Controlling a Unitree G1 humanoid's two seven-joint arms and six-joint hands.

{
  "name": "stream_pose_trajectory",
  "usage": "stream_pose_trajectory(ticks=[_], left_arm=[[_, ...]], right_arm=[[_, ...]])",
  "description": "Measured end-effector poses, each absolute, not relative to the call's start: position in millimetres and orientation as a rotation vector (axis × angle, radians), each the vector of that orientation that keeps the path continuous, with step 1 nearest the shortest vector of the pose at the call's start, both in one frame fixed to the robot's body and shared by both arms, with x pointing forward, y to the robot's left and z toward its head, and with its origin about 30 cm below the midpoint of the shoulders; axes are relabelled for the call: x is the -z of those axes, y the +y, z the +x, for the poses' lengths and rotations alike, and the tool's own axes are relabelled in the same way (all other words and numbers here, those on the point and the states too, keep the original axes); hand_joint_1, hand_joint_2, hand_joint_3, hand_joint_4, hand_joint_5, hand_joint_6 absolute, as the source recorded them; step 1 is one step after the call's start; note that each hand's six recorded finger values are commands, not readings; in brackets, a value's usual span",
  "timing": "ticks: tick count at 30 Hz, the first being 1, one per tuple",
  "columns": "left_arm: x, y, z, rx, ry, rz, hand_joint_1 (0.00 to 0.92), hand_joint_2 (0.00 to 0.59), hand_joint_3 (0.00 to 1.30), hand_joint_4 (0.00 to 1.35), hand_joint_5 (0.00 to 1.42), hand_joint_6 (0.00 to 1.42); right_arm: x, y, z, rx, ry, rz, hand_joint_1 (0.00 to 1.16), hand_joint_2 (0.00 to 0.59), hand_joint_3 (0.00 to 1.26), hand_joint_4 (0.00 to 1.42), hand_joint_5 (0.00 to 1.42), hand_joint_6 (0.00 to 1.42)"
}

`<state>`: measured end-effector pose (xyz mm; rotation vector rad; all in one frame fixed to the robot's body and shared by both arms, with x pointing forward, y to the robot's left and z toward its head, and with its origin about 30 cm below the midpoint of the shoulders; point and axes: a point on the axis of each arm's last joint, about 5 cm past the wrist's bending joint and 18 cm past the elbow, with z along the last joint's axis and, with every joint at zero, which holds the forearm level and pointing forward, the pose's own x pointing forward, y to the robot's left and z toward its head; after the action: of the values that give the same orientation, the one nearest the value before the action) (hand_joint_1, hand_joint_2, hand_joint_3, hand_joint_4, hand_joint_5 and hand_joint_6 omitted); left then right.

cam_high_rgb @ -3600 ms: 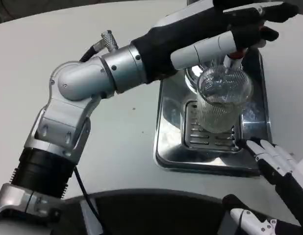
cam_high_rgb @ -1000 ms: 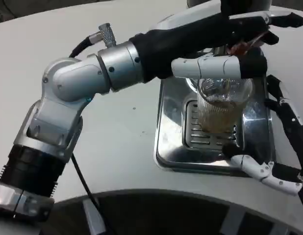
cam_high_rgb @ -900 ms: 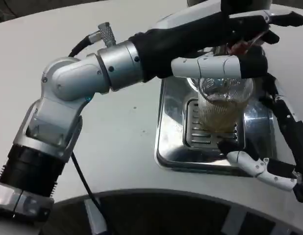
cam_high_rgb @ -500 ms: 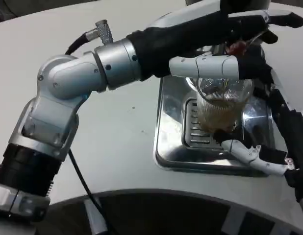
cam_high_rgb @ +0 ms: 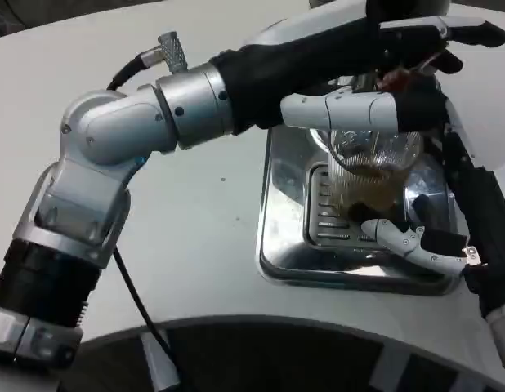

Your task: Grasp the cup under the faucet to collect the drink, then remove the cup.

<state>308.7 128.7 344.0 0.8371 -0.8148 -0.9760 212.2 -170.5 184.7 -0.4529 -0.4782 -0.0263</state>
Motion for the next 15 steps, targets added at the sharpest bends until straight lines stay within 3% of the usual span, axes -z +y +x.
stream_pose_trajectory(ticks=[15], left_arm=[[-345, 130, 308, 0.977, -0.814, 0.845, 0.0, 0.0, 0.13, 0.06, 0.15, 0.13]], right_arm=[[-182, -164, 225, 0.029, -0.441, -0.431, 0.91, 0.206, 0.0, 0.02, 0.15, 0.0]])
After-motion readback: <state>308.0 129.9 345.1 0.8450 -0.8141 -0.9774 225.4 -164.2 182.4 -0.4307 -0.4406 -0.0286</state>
